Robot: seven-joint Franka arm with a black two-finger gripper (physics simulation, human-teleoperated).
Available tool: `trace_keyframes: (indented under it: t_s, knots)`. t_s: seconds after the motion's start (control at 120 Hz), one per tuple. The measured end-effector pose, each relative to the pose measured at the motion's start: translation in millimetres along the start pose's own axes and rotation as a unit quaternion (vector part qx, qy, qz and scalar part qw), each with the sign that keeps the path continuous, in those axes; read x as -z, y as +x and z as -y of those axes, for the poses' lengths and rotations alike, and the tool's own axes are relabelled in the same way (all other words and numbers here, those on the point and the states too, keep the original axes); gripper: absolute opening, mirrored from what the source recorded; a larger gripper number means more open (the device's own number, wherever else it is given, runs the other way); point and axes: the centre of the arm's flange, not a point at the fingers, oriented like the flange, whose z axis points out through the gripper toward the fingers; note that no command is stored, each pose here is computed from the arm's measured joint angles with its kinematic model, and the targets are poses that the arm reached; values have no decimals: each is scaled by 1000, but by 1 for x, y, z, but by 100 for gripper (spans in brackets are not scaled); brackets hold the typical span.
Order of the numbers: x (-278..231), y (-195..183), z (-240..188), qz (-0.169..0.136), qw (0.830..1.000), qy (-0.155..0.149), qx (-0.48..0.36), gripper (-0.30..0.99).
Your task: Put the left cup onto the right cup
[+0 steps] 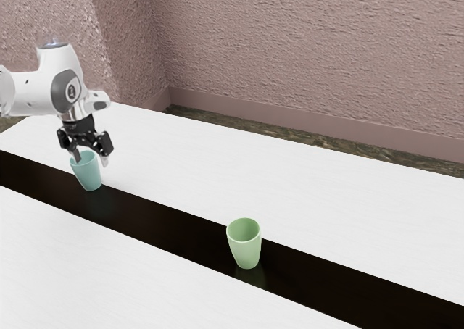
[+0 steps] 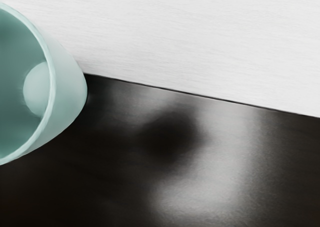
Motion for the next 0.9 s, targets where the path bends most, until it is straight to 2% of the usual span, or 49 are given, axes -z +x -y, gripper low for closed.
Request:
trace_keyframes:
  t_s: [0.167, 0.4, 0.9]
  knots:
    - [-11, 2, 12, 1, 1000, 3, 5, 66]
    - [6, 27, 11, -28, 999, 15, -7, 65]
    - [-31, 47, 45, -14, 1000, 17, 10, 65]
